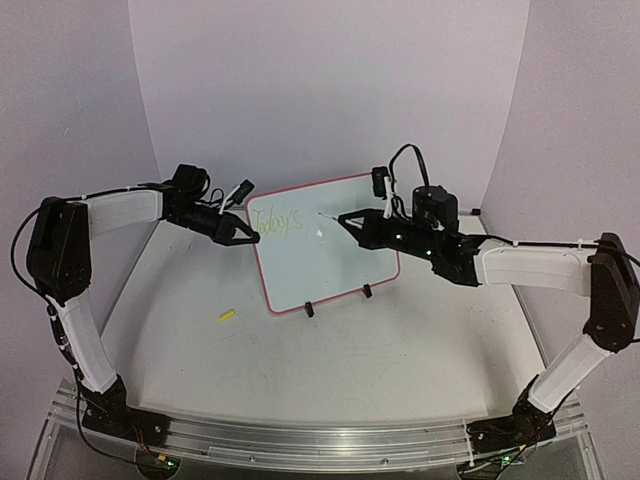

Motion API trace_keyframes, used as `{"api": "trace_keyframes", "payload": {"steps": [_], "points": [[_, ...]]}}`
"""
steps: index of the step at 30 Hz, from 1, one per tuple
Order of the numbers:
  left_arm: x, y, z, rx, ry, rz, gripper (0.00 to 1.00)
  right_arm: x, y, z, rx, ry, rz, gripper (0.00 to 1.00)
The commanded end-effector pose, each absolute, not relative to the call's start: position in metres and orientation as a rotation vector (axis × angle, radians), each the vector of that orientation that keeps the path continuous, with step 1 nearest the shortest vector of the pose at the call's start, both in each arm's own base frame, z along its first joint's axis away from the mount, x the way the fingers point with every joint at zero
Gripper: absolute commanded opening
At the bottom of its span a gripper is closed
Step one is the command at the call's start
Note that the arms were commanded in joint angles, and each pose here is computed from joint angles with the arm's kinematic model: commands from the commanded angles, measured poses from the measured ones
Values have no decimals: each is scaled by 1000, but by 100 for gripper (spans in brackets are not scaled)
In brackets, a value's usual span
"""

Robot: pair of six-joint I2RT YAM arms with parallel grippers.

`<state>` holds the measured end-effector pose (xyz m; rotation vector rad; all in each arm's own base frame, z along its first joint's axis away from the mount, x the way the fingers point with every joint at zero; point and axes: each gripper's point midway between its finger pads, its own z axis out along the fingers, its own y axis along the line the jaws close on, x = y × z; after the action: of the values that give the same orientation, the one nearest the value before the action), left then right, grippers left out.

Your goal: Write a sentence on the whiteboard

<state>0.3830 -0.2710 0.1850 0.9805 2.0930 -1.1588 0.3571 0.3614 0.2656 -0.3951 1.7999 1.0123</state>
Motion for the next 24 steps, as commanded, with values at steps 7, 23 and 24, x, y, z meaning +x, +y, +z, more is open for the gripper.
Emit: {"api": "trace_keyframes", "payload": {"steps": [7,23,24], "points": [[374,-280,180,1041,2112,-1096,0,368,334,279,-443,1774,1067,0],[373,-281,178,1049,2119,-1093,0,422,360,281,-420,1746,1093,0],[374,-281,178,1049,2119,-1092,0,425,362,279,-423,1748,1094,0]]}}
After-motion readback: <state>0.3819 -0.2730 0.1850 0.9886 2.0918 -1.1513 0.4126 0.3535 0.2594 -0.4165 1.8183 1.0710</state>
